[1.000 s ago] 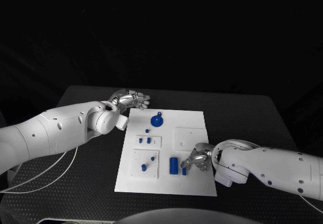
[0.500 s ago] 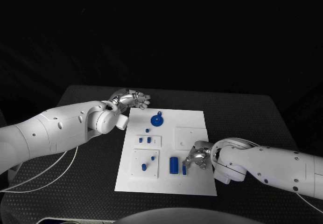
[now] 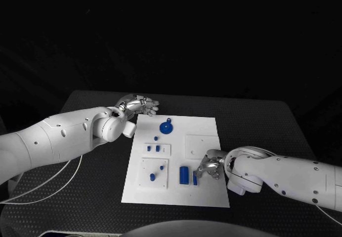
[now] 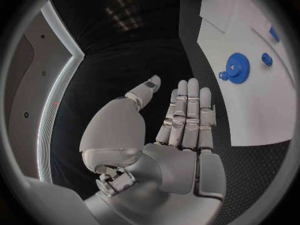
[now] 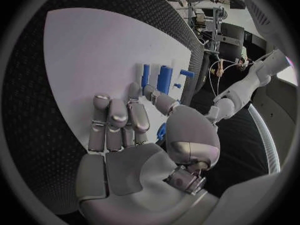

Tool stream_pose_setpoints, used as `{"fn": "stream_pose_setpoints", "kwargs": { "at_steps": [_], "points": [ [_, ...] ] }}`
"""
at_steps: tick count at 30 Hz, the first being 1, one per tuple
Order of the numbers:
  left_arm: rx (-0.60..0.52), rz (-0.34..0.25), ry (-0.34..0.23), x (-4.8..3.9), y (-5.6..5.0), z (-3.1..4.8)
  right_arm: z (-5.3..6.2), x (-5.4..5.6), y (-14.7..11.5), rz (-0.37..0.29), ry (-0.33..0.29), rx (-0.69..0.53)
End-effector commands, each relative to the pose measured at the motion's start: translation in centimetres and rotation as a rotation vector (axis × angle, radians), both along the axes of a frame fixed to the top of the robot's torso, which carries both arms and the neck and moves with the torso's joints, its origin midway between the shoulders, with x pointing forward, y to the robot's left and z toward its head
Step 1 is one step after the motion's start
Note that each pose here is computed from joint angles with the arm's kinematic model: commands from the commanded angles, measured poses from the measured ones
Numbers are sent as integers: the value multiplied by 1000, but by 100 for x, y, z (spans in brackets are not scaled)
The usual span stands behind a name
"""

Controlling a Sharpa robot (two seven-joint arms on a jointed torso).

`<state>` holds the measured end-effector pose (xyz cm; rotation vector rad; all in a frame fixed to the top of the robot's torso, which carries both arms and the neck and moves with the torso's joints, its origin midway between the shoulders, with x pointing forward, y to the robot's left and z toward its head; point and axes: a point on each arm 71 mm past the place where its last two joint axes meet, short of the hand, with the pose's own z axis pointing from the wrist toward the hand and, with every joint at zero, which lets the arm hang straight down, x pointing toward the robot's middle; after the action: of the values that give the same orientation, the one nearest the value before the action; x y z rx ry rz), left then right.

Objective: Assemble the parts on the task board

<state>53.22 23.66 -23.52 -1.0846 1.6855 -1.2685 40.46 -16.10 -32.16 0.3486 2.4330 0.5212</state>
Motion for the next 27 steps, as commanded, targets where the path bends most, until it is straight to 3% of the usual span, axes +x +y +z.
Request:
{"fn": "stream_pose_setpoints", "kwargs": {
  "at_steps": [1, 5, 10, 15, 22, 27],
  "points": [
    [-6, -15, -8, 4, -24, 11, -53, -48, -69, -12, 74, 20],
    [-5, -12, -11, 16, -23, 10, 47, 20, -99, -33, 71, 68],
    [-11, 7, -16, 50, 6, 5, 289, 265, -181, -83, -25, 146],
    [-12, 24, -24, 79, 56, 6, 467, 611, -393, -196, -114, 282],
    [-6, 53, -48, 156, 171, 45, 702, 1123, -620, -286, -275, 533],
    [-11, 79, -70, 228, 259, 63, 779, 1460, -720, -352, -350, 634]
  ]
}}
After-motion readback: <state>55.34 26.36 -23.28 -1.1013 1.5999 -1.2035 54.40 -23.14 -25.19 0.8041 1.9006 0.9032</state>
